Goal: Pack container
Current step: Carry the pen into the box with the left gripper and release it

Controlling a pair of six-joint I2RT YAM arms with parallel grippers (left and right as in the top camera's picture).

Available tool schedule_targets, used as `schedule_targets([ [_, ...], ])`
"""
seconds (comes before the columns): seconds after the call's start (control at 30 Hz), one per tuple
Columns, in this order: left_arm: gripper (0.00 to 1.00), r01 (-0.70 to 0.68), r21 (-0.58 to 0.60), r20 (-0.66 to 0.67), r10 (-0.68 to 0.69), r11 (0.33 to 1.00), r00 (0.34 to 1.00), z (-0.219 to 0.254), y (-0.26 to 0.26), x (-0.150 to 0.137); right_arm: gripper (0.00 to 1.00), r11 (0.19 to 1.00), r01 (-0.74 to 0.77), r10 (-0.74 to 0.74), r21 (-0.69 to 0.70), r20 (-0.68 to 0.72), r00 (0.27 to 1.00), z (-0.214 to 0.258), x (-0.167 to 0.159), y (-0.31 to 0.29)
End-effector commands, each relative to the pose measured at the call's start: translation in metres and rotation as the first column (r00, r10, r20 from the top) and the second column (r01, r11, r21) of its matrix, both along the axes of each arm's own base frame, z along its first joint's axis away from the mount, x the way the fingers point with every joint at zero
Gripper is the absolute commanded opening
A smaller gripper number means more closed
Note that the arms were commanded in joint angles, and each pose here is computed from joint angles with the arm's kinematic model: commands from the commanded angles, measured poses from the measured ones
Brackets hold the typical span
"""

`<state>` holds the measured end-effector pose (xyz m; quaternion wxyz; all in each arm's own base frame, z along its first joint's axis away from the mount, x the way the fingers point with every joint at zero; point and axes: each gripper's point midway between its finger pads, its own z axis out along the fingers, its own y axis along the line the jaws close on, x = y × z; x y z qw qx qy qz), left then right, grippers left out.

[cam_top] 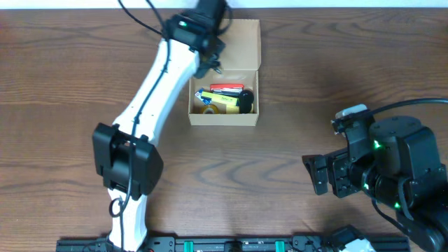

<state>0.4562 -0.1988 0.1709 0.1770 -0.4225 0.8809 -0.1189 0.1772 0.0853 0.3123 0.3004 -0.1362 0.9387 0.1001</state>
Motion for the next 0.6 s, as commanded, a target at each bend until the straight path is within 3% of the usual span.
schedule_targets([
  [0.0, 0.06, -0.204, -0.088, 0.024, 0.207, 0.975, 0.978, 0.015, -0.009, -0.003, 0.99, 1.000, 0.007, -0.007, -0.006, 0.017, 1.000, 0.004, 0.001, -0.003],
  [0.33, 0.06, -0.486, -0.190, -0.089, 0.479, 0.853, 0.874, -0.016, -0.037, -0.013, 0.99, 1.000, 0.007, -0.007, -0.007, 0.017, 1.000, 0.004, 0.001, -0.003],
  [0.57, 0.06, -0.485, -0.224, -0.183, 0.453, 0.845, 0.873, -0.053, -0.062, -0.008, 0.99, 1.000, 0.007, -0.007, -0.007, 0.017, 1.000, 0.004, 0.001, -0.003],
])
